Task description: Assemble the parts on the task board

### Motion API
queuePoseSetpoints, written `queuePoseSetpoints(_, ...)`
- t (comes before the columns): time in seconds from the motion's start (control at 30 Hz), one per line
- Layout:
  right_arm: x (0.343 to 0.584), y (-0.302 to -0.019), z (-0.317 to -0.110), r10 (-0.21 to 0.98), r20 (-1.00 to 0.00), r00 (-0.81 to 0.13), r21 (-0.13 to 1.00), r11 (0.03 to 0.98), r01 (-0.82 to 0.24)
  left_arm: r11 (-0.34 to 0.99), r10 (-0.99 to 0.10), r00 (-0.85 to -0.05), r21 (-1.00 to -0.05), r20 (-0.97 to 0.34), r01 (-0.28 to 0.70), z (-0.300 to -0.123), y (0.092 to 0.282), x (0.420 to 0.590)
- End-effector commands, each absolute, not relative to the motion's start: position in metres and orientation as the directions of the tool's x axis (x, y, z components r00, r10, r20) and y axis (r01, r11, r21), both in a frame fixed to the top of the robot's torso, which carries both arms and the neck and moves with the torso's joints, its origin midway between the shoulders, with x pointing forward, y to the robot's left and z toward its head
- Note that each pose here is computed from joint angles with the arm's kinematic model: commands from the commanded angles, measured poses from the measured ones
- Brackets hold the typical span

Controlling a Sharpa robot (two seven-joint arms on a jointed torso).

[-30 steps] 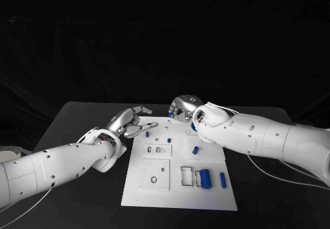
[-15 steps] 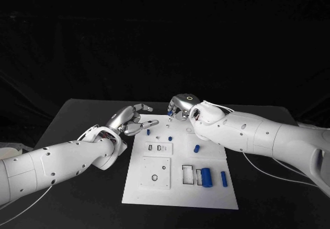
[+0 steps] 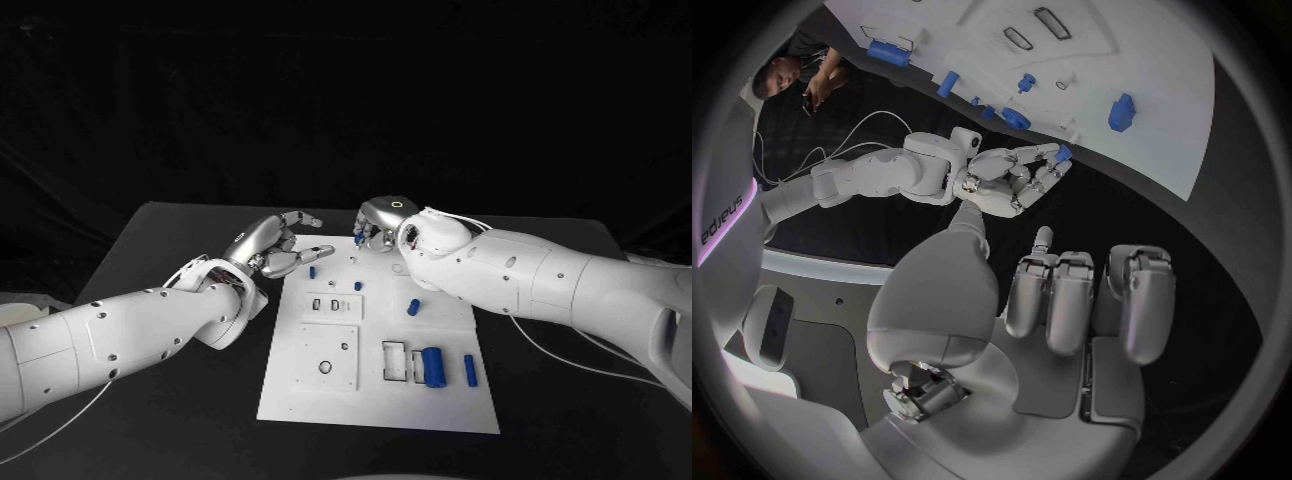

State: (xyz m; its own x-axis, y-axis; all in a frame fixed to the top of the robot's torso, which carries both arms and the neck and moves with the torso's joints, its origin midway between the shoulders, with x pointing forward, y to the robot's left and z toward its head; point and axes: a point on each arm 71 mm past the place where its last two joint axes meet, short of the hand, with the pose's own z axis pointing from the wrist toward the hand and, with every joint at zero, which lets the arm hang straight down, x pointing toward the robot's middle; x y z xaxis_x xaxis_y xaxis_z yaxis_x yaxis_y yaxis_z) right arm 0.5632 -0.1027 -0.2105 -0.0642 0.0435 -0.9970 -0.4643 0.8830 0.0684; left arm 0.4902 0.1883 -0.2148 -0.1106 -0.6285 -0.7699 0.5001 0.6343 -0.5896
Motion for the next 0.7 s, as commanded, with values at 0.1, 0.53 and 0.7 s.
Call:
queuePoseSetpoints(0.1, 0.5618, -0.1001, -0.2154, -0.006, -0.995, -0.102, 0.043, 0.88, -0.473, 0.63, -0.629, -0.103, -0.584, -0.77, 0.512, -0.2122, 0.1873, 0.4901)
queuePoseSetpoints(0.53, 0.5634, -0.1009, -0.2168, -0.008, -0.994, -0.105, 0.042, 0.884, -0.466, 0.634, -0.629, -0.099, -0.582, -0.771, 0.509, -0.2122, 0.1894, 0.4905)
queuePoseSetpoints(0.7, 0.5644, -0.1004, -0.217, -0.01, -0.994, -0.105, 0.04, 0.886, -0.462, 0.634, -0.629, -0.1, -0.583, -0.771, 0.509, -0.2121, 0.1894, 0.4904)
